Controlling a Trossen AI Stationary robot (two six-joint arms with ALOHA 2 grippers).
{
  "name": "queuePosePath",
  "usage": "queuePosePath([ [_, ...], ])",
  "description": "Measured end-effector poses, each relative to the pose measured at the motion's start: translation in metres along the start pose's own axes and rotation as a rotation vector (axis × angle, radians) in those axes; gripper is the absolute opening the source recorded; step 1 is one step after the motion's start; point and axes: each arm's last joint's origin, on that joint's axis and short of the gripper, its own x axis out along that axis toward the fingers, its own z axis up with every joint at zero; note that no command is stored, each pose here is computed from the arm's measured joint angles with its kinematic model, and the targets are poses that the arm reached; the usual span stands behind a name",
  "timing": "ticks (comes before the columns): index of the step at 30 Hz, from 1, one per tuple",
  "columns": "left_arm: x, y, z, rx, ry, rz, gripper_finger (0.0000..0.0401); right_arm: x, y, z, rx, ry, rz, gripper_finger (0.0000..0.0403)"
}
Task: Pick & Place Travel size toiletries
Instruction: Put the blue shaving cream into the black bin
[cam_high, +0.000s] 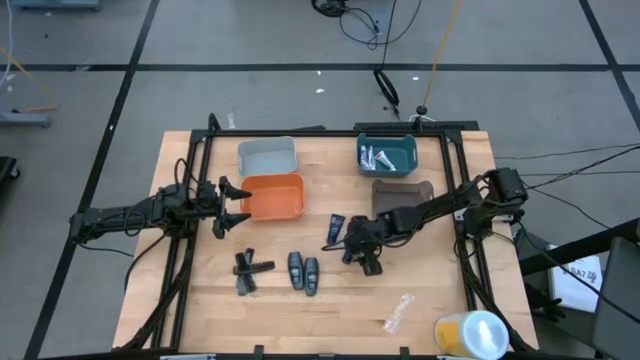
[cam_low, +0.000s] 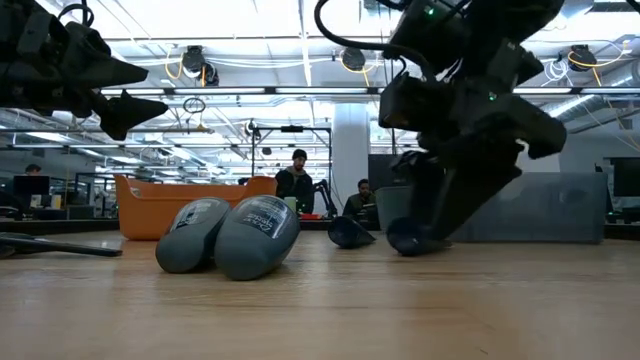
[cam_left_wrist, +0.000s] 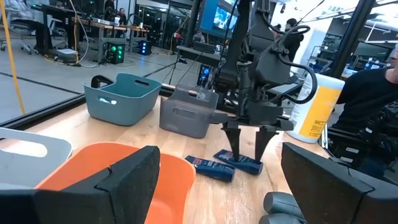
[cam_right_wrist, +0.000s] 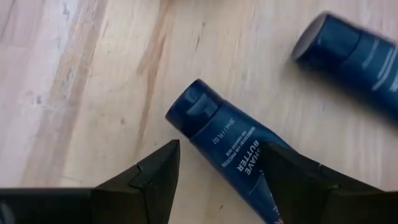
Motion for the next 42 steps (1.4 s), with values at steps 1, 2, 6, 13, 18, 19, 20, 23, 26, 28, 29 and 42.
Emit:
queuePosePath([
  [1, 0.0, 0.0, 0.0, 0.0, 0.0, 0.0, 0.0328, 0.0, 0.002, -0.002, 0.012, 0.023, 0.003, 0.0215],
  [2, 0.0, 0.0, 0.0, 0.001, 0.0, -0.001, 0.0328, -0.001, 0.005, -0.004, 0.01, 0.042, 0.006, 0.0215],
  [6, 0.0, 0.0, 0.0, 0.005, 0.0, 0.0, 0.0328, -0.006, 0.017, -0.003, -0.051, 0.025, -0.017, 0.0215],
  [13, 0.0, 0.0, 0.0, 0.0, 0.0, 0.0, 0.0328, -0.017, 0.024, 0.0, -0.205, -0.034, -0.173, 0.0214],
  [18, 0.0, 0.0, 0.0, 0.0, 0.0, -0.001, 0.0328, -0.018, 0.023, 0.003, -0.247, -0.054, -0.209, 0.0216],
  [19, 0.0, 0.0, 0.0, 0.0, 0.0, 0.0, 0.0328, -0.018, 0.023, 0.003, -0.253, -0.062, -0.207, 0.0218],
  [20, 0.0, 0.0, 0.0, 0.0, 0.0, 0.0, 0.0328, -0.018, 0.023, 0.004, -0.259, -0.068, -0.205, 0.0221],
  [23, 0.0, 0.0, 0.0, 0.0, 0.0, 0.0, 0.0328, -0.018, 0.019, 0.004, -0.256, -0.066, -0.205, 0.0229],
  [26, 0.0, 0.0, 0.0, 0.0, 0.0, 0.0, 0.0328, -0.013, 0.008, 0.005, -0.204, -0.058, -0.151, 0.0232],
  [28, 0.0, 0.0, 0.0, 0.0, 0.0, 0.0, 0.0328, -0.009, 0.002, 0.002, -0.179, -0.042, -0.125, 0.0231],
  [29, 0.0, 0.0, 0.0, 0.0, 0.0, 0.0, 0.0328, -0.005, 0.0, 0.002, -0.173, -0.042, -0.109, 0.023],
  [42, 0.0, 0.0, 0.0, 0.008, 0.001, 0.0, 0.0329, 0.006, -0.004, 0.001, -0.143, -0.055, -0.057, 0.0172],
])
